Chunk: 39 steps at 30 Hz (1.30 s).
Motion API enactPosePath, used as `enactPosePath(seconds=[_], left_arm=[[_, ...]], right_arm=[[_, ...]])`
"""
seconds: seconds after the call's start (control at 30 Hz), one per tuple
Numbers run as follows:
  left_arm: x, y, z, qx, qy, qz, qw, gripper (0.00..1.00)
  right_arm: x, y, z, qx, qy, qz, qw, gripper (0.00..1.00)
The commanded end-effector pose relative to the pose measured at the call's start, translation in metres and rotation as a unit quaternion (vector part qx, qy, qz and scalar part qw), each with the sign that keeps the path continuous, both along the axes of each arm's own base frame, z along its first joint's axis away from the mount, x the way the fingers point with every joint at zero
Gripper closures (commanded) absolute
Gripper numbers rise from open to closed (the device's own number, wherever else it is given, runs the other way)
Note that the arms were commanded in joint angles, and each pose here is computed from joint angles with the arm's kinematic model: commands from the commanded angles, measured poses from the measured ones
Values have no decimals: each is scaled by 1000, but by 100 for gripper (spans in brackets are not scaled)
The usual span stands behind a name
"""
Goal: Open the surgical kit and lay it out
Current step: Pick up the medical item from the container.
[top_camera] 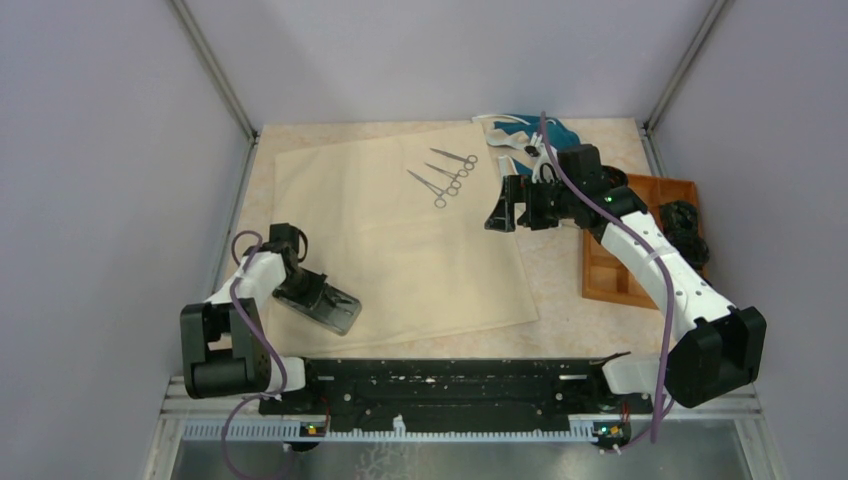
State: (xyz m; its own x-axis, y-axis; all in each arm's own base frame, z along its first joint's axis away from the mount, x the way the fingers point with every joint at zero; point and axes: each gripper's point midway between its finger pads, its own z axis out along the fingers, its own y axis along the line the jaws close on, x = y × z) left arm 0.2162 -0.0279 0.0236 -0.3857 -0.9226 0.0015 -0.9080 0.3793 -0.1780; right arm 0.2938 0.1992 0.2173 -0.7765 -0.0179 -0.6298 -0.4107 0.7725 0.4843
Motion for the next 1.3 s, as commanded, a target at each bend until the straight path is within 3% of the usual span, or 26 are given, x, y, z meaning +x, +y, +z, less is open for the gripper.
enactPosePath(seconds=[0.0, 0.13, 0.27, 0.53, 1.0, 1.17, 1.23, 1.27], left_arm=[[1, 5, -3, 11, 5, -2, 1000, 79], [0, 5, -3, 12, 7, -4, 1000, 80], [2, 6, 0, 14, 0, -6, 1000, 91], [5, 6, 26, 17, -17, -7, 1000, 100], [12, -1, 55, 0, -60, -24, 998, 100], [43, -18, 91, -9, -183, -165, 969, 100], [48, -25, 109, 1, -226, -225, 948, 100], [52, -33, 125, 5, -270, -260, 927, 100]], right_arm=[[2, 1, 6, 7, -13, 4, 1000, 1], [2, 1, 6, 8, -14, 4, 1000, 1], [1, 1, 6, 8, -14, 4, 1000, 1], [2, 1, 7, 7, -15, 4, 1000, 1], [1, 6, 3, 16, -5, 16, 1000, 1], [-9, 21, 5, 52, 19, 54, 997, 2], [-15, 29, 5, 77, 38, 73, 994, 3], [-17, 34, 4, 90, 48, 82, 991, 4]])
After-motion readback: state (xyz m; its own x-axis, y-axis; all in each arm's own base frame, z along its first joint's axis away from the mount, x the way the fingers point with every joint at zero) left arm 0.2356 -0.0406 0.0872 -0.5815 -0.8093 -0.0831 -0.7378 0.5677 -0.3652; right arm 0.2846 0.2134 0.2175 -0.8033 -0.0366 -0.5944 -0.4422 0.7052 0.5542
